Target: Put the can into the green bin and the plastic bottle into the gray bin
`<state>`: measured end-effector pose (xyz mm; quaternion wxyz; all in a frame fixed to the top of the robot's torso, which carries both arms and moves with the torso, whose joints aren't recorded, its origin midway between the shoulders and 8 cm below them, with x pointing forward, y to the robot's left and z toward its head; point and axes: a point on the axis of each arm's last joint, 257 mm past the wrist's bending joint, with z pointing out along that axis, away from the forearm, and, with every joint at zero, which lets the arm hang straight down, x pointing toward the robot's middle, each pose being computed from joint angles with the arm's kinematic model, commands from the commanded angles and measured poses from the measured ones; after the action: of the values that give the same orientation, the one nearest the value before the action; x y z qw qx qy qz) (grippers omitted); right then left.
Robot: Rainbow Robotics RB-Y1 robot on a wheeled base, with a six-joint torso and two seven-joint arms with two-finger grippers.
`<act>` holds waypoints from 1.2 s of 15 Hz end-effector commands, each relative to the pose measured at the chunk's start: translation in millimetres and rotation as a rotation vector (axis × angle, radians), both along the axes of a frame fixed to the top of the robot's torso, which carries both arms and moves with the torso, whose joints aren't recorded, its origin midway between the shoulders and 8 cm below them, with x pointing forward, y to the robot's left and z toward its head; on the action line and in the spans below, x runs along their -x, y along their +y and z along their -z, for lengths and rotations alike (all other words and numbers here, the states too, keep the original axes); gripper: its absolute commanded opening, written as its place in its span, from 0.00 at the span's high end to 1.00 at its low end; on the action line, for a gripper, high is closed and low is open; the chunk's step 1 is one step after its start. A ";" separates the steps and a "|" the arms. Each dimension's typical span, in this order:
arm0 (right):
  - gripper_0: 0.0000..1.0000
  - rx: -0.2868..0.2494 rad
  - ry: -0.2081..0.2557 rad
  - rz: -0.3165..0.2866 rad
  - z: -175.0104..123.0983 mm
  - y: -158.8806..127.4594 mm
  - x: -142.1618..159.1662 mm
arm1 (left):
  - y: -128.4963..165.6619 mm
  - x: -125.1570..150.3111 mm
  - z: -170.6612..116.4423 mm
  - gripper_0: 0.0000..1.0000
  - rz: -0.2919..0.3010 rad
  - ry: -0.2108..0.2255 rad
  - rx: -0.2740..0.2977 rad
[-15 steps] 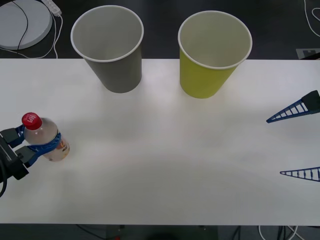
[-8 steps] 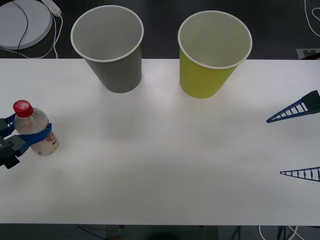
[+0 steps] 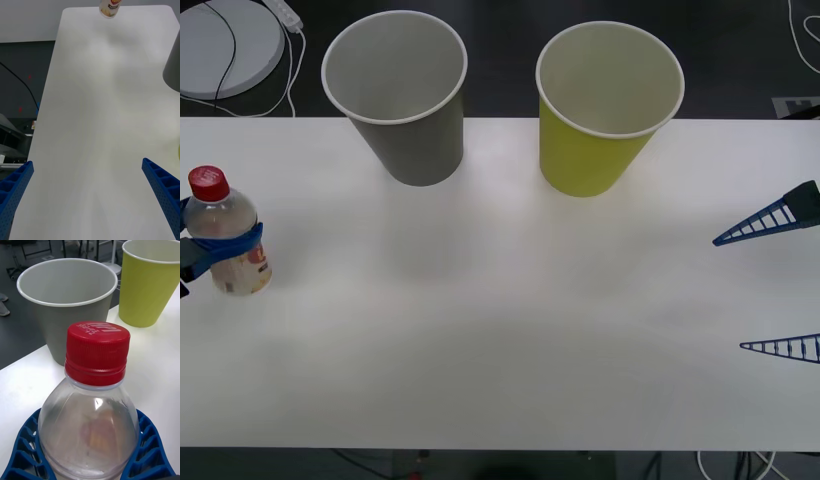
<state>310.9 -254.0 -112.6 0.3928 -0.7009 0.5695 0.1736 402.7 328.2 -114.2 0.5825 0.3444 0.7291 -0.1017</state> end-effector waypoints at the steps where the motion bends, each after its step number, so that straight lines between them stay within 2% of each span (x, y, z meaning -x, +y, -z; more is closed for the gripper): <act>1: 0.00 0.000 0.000 0.000 0.0 0.0 0.0 | 3.9 -7.2 -10.6 1.00 -0.004 0.026 -0.025; 6: 0.00 0.000 0.000 0.000 0.0 0.0 0.0 | 6.2 -20.1 -31.7 1.00 -0.010 0.076 -0.047; 11: 0.00 0.000 0.000 0.000 0.0 0.0 0.0 | 14.2 -30.4 -52.9 1.00 -0.003 0.123 -0.102; 16: 0.00 0.000 0.000 0.000 0.0 0.0 0.0 | 31.7 -40.3 -80.0 1.00 0.029 0.188 -0.173; 18: 0.00 0.000 0.000 0.000 0.0 0.0 0.0 | 32.5 -44.7 -86.2 1.00 0.047 0.213 -0.183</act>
<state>310.9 -254.0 -112.5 0.3928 -0.7009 0.5695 0.1736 445.8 360.0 -29.7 0.4699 0.3985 0.7833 -0.0825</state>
